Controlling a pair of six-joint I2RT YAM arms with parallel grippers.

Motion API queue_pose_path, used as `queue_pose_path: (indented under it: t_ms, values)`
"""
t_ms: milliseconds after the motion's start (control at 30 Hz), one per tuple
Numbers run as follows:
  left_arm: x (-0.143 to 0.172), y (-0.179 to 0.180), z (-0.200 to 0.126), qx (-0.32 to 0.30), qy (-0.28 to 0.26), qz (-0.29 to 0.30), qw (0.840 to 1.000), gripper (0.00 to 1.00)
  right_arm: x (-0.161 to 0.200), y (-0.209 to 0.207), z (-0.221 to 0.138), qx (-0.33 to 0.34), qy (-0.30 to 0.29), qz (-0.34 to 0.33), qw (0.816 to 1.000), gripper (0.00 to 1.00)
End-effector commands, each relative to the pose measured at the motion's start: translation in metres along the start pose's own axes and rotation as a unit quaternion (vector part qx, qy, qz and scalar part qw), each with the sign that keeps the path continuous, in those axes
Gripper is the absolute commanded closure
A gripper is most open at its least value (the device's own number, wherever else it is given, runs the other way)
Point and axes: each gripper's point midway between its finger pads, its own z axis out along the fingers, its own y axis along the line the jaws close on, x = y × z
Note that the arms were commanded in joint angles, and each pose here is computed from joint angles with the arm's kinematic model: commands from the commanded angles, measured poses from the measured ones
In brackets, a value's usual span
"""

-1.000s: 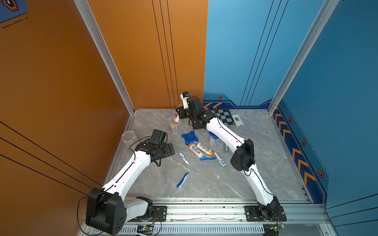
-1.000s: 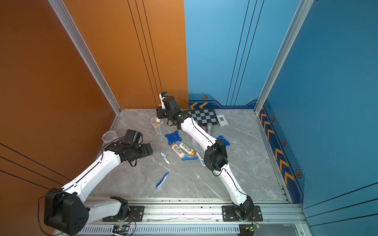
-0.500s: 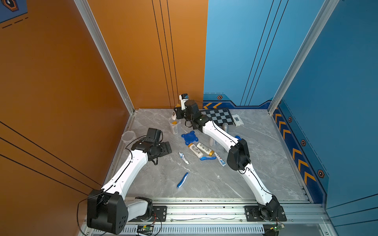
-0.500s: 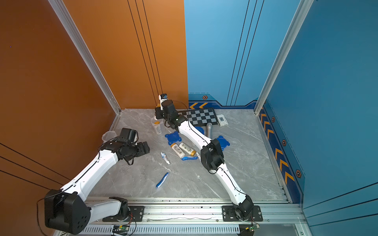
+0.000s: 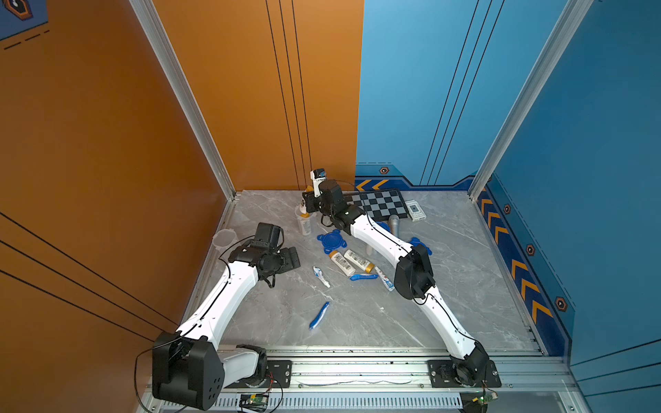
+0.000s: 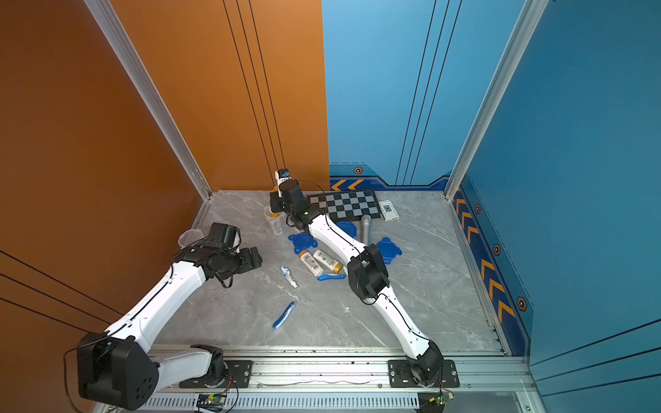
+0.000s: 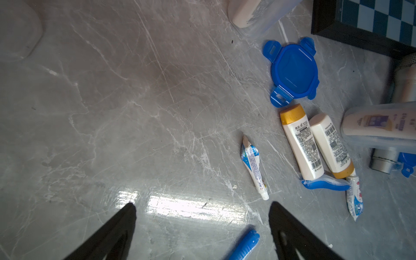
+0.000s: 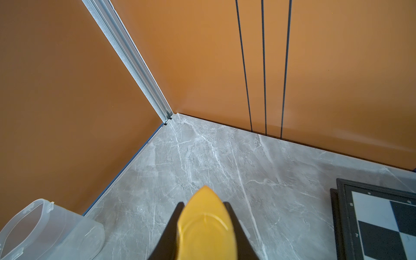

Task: Pack away toiletry kits
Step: Place the toiletry item into the container.

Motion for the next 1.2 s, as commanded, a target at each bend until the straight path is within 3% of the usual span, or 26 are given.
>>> queue_pose_path:
  t_ms: [0, 333, 1000, 1067, 1167]
  values:
    - [-0.002, -0.001, -0.007, 0.005, 0.003, 0.007, 1.0, 0.07, -0.004, -0.003, 0.005, 0.011, -0.02, -0.005, 1.0, 0.86]
    - [0.0, -0.001, -0.004, 0.006, 0.009, 0.001, 1.0, 0.07, -0.017, -0.002, -0.001, 0.01, -0.03, 0.003, 0.999, 0.86]
    - [0.003, 0.008, -0.011, 0.002, -0.006, -0.006, 1.0, 0.07, -0.007, -0.007, -0.013, 0.072, 0.006, -0.08, 0.994, 0.85]
    - [0.001, 0.009, -0.014, 0.002, -0.011, -0.008, 1.0, 0.07, -0.006, -0.007, -0.014, 0.074, 0.009, -0.08, 0.994, 0.81]
    - [-0.006, 0.007, -0.016, 0.002, -0.018, -0.011, 1.0, 0.06, -0.004, -0.009, -0.014, 0.078, 0.012, -0.08, 0.994, 0.67]
